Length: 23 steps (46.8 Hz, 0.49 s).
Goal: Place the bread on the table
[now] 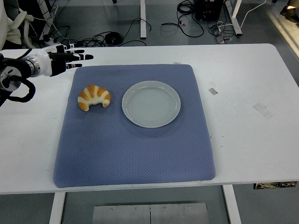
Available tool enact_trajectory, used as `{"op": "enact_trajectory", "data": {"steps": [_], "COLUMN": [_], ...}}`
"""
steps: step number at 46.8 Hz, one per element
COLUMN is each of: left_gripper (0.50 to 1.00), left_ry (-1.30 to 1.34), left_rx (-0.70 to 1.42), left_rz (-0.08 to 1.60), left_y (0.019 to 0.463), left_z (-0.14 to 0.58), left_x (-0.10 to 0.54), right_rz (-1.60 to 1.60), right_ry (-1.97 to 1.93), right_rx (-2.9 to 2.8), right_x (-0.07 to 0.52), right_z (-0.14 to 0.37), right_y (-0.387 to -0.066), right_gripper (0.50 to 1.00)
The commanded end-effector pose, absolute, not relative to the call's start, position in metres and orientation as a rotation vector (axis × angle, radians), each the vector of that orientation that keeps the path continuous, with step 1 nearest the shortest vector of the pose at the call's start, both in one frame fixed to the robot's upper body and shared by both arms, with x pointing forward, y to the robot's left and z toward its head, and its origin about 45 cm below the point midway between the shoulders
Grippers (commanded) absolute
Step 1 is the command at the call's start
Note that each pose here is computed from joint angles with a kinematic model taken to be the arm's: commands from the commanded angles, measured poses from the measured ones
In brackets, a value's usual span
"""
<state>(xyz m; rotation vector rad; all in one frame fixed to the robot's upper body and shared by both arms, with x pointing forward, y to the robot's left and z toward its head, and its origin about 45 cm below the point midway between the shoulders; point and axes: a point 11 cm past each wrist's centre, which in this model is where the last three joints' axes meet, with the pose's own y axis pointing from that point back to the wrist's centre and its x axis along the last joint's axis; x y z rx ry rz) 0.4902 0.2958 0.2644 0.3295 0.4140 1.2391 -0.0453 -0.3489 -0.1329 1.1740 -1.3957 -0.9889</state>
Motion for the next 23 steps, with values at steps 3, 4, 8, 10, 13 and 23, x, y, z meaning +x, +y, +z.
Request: {"op": "enact_trajectory", "data": {"steps": [3,4,8,10,13,23], "left_gripper": [0.99,0.99,0.99,0.99,0.99,0.99], "left_ry": [0.462,0.469,0.494,0.508,0.533,0.584], "left_rx": [0.271,0.265,0.253,0.244,0.225,0.183], "left_rz": [1.241,1.238,1.243,1.252,1.266,1.265], "left_y": [0.294,0.292,0.29,0.292,0.296,0.294], "left_z": [0.26,0.259,0.252,0.249,0.246,0.239], "left_x": [0.489,0.488,0.488,0.488,0.488,0.486], "right_rz": [-0.989,-0.989,-0.988,-0.99,-0.99,-0.988], "right_ry": [-1.395,-1.395,-1.396,-1.397,-1.397,-1.396], "right_rx": [1.175,1.175,1.173,1.174,1.174,1.173], "right_x": [-0.045,-0.045,-0.045,-0.045,-0.045,-0.045], "right_z": [-0.133,-0.133,-0.133,-0.133,-0.133,-0.133], "right_y": [-0.349,-0.349,-0.349,-0.349,-0.349,-0.349], "right_gripper": [1.0,1.0,1.0,1.0,1.0,1.0]}}
